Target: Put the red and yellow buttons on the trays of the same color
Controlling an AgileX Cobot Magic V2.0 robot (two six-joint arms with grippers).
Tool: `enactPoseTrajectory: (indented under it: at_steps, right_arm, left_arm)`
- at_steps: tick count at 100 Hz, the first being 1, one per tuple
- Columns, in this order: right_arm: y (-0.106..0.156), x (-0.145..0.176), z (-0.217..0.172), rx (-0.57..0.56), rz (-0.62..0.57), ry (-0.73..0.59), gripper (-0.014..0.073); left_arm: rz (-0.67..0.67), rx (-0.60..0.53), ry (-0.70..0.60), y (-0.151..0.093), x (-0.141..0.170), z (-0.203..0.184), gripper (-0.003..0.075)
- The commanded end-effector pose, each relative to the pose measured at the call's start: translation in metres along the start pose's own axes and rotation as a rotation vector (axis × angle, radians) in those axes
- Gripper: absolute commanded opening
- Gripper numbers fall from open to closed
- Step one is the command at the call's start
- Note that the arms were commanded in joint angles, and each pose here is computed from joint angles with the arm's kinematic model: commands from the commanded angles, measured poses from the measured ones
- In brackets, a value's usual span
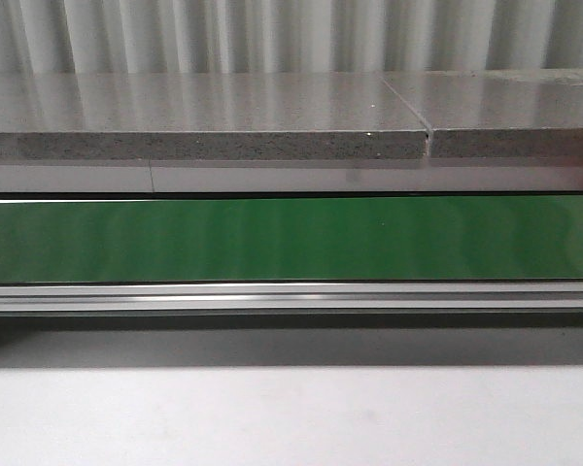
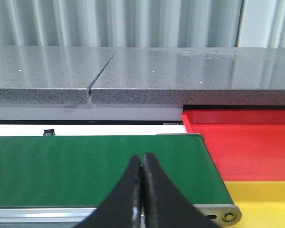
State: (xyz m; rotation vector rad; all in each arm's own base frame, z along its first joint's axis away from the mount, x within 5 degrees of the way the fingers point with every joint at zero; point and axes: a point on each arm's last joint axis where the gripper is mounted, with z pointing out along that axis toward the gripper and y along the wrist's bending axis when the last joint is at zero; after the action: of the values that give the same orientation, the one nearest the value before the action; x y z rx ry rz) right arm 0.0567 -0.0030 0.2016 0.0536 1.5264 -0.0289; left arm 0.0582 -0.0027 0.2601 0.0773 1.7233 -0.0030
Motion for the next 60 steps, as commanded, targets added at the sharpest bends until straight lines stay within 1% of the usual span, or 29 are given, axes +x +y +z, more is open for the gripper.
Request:
enactPoseTrajectory:
  at_steps: [1, 9, 14, 26, 35, 60]
  right_arm:
    - [0.000, -0.015, -0.003, 0.009, -0.012, -0.119, -0.0102]
    - [0.000, -0.015, -0.003, 0.009, -0.012, -0.119, -0.0102]
    - [0.000, -0.015, -0.003, 0.009, -0.012, -0.119, -0.0102]
    - [0.000, -0.015, -0.003, 0.009, -0.012, -0.119, -0.0102]
    - [0.000, -0.015, -0.003, 0.009, -0.012, -0.119, -0.0102]
    - [0.000, -0.015, -0.003, 0.009, -0.012, -0.119, -0.0102]
  left_arm:
    - [-0.003, -0.003, -0.055, 0.001, -0.033, 0.001, -0.0020]
    - [-0.003, 0.001, 0.043, 0.002, -0.044, 0.006, -0.0020]
    - [-0.009, 0.005, 0.082, 0.002, -0.050, 0.009, -0.0020]
    - [-0.023, 0.012, 0.101, 0.002, -0.064, 0.021, -0.0020]
    - [-0.024, 0.013, 0.142, 0.002, -0.067, 0.032, -0.0020]
    - [-0.024, 0.012, 0.156, 0.003, -0.076, 0.058, -0.0020]
